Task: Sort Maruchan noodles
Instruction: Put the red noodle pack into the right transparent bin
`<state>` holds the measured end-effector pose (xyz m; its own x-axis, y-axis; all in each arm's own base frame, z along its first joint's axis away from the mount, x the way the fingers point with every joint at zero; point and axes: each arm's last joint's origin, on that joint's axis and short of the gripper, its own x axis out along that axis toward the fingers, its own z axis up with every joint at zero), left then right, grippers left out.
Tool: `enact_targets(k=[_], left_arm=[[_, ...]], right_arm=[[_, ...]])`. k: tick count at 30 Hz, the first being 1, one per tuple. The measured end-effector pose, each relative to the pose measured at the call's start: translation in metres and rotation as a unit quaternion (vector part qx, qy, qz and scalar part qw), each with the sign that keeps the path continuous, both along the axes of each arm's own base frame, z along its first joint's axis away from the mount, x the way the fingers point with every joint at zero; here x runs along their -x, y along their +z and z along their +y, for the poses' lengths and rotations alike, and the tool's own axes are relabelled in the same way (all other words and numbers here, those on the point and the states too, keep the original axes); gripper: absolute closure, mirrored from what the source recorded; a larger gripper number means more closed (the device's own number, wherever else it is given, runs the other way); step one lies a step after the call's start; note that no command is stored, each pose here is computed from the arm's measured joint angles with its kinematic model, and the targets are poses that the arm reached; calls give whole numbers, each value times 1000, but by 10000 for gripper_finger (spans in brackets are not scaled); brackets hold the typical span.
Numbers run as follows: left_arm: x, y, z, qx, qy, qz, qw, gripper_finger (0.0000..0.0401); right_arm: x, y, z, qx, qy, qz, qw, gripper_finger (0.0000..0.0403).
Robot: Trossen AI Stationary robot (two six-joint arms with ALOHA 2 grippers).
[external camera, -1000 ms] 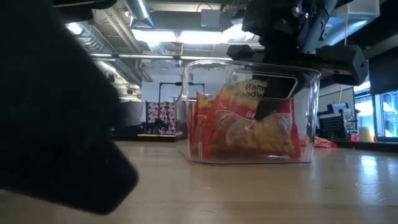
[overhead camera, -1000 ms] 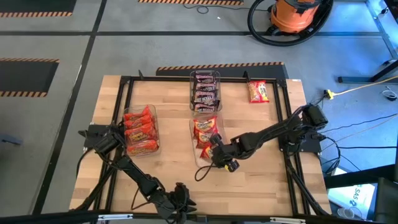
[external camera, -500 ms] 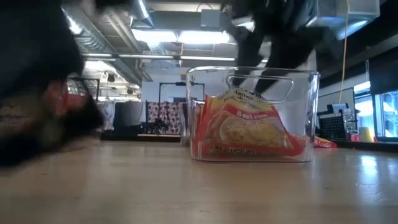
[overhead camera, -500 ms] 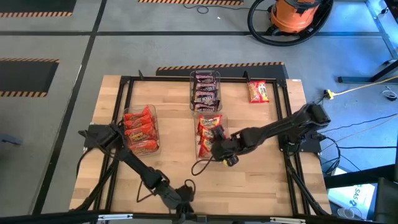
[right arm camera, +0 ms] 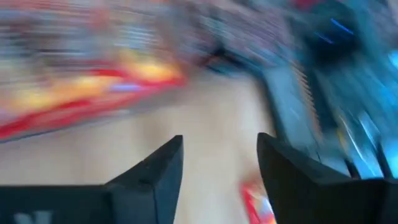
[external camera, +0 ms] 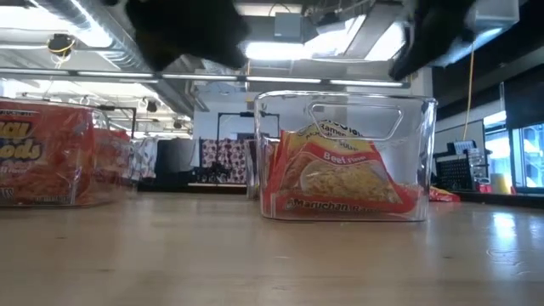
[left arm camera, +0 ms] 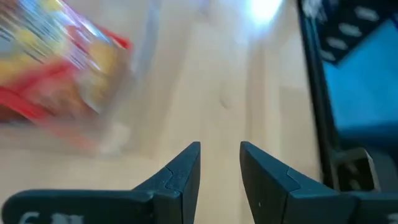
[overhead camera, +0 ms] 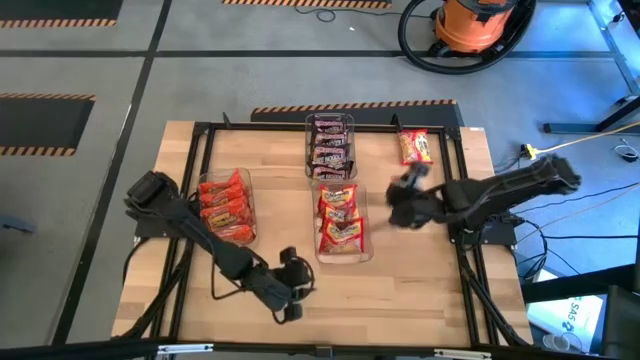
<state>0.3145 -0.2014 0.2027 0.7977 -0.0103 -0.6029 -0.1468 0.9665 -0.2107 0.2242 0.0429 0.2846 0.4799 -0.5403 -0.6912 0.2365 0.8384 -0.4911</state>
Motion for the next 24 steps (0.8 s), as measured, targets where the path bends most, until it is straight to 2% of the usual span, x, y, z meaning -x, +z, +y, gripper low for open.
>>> enact_targets(k=[2,4,9,12,16,19,24], left_arm=[[-2,5,6,-24,21,-15,999,293],[-6,5,14,-40,41,-23,998,293],[-13,3,25,-55,82,-30,995,293],[-16,-2,26,-57,84,-24,995,293],[-17,-5,26,-59,86,-24,994,293],[-16,-5,24,-60,84,-25,994,293],[-16,-5,24,-59,84,-24,994,293]], right_arm=[[17,-15,-20,18,-100,-48,994,234],[30,-29,-40,21,-184,-91,979,248],[48,-54,-92,-15,-329,-117,937,278],[55,-62,-126,-48,-366,-113,922,296],[63,-69,-168,-99,-383,-129,909,324],[69,-73,-196,-118,-376,-136,909,351],[79,-93,-229,-145,-414,-136,888,389]])
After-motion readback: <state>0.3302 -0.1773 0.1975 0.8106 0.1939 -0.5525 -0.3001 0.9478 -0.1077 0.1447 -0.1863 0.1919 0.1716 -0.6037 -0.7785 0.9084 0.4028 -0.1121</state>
